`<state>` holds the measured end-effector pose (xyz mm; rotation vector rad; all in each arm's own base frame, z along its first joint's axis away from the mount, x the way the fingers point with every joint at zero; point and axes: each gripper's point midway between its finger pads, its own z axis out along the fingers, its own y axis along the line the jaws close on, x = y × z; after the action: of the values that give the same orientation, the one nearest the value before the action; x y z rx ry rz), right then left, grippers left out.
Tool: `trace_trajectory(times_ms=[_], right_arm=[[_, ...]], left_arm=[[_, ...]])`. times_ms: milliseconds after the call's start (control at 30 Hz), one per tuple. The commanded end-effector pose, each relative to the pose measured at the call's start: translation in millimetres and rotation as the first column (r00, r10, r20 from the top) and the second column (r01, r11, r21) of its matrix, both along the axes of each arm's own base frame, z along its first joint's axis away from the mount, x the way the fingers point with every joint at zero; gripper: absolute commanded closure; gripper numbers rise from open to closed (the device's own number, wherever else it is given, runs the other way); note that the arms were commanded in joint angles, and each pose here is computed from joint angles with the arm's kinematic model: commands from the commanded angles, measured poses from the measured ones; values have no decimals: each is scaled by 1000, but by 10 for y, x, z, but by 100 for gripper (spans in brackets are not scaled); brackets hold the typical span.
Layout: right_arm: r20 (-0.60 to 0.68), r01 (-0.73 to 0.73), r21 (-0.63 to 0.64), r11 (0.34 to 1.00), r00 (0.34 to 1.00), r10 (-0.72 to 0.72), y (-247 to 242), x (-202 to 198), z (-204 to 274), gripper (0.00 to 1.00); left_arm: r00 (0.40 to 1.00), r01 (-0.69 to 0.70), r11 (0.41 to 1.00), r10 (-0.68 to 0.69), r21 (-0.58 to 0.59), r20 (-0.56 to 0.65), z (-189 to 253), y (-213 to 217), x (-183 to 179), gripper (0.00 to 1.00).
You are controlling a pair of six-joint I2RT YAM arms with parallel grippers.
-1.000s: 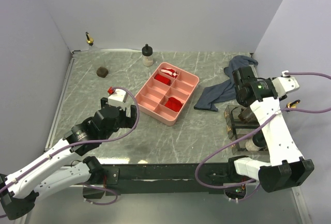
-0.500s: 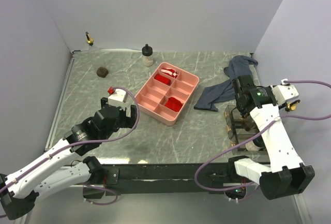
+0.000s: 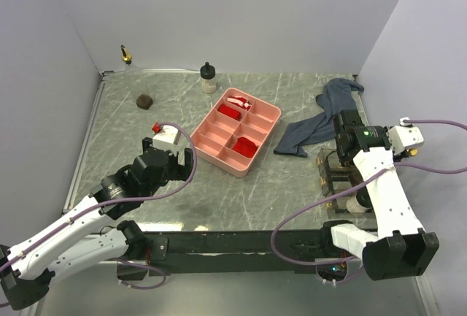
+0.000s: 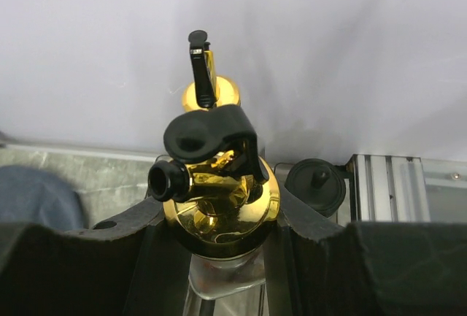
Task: Organize the condiment bottles
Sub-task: Place the bottle in the storage box.
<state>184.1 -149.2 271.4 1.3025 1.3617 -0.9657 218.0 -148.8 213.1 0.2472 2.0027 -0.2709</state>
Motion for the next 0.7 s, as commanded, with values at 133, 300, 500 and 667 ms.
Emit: trace_trajectory(times_ms=[133, 300, 500, 667], right_arm=[[40, 80, -139, 987, 996, -76, -172, -59, 164, 100], [50, 103, -148, 984, 994, -97, -206, -26, 151, 100], [26, 110, -140, 984, 994, -107, -213, 42, 1, 100], [-16, 114, -128, 985, 993, -117, -207, 92, -129, 100]], left_arm=[[1000, 7, 1000, -6, -14, 28, 76, -17, 30, 3], [1000, 7, 1000, -6, -8, 23, 55, -22, 32, 3], [1000, 2, 1000, -2, -7, 23, 53, -13, 36, 3], [1000, 1, 1000, -1, -5, 20, 43, -18, 38, 3]])
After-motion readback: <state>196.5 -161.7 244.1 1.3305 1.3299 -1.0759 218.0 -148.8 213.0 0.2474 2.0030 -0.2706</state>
